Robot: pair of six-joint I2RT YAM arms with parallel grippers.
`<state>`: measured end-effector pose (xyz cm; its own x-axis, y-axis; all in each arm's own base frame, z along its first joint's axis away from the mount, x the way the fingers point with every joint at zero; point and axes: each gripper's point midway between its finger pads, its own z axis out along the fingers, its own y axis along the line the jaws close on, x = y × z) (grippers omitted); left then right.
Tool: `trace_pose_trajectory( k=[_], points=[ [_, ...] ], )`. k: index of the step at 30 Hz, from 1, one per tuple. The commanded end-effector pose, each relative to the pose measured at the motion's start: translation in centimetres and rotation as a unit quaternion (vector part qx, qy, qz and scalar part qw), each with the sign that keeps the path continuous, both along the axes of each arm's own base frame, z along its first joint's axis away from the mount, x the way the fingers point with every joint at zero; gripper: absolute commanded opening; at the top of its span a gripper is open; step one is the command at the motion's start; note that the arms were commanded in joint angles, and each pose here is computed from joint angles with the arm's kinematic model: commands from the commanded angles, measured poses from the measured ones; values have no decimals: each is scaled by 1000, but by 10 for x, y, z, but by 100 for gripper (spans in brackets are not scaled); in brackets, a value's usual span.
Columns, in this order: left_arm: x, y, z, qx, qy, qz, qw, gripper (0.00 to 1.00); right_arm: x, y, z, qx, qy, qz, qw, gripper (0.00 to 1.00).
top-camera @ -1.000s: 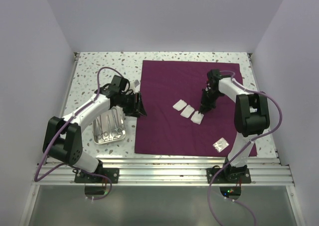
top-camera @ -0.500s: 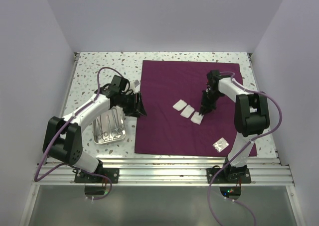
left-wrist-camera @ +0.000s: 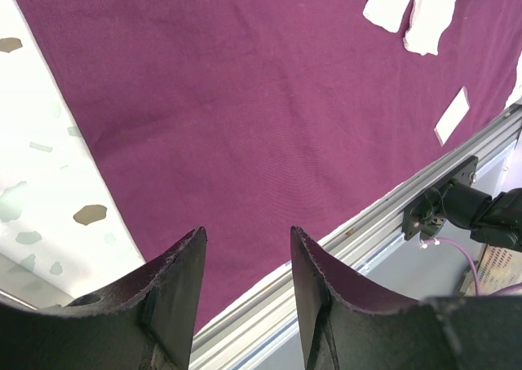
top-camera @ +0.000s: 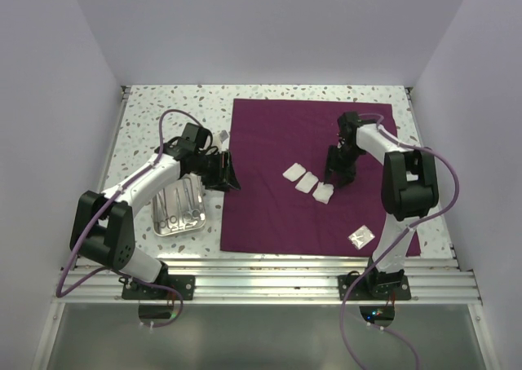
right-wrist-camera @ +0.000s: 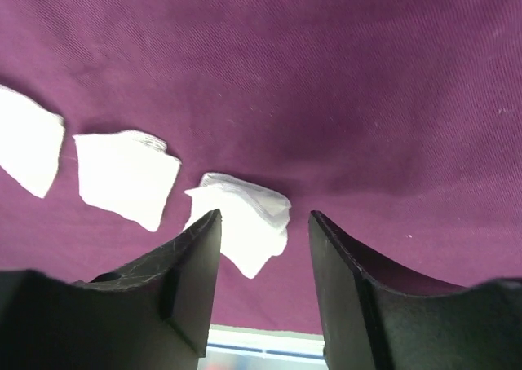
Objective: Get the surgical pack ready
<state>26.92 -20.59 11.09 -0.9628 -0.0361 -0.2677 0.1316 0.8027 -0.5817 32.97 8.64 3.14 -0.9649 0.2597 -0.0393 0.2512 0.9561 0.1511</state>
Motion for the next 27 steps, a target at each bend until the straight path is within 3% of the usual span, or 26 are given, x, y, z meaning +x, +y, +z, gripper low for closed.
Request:
trace_pose_trajectory(
  k=[1, 5, 7, 14, 24, 27],
  points=[
    [3, -8, 11, -22, -17, -5, 1000, 50, 0, -6, 25, -16, -24, 20, 999, 52],
    [3, -8, 10, -23, -14, -3, 1000, 50, -2, -1, 40, 5, -40, 26, 999, 52],
    [3, -9, 10, -25, -15, -3, 1000, 50, -3, 10, 42, 33, -43, 31, 998, 45],
    [2, -11, 12, -30, -14, -3, 999, 50, -3, 19, 21, 52, -30, 22, 998, 2],
    [-2, -9, 13, -29, -13, 0, 1000, 50, 2, 20, -4, 48, -15, 24, 998, 0],
    [-2, -10, 15, -30, -14, 0, 999, 50, 3, 21, 9, 49, -24, 20, 998, 5]
  ],
)
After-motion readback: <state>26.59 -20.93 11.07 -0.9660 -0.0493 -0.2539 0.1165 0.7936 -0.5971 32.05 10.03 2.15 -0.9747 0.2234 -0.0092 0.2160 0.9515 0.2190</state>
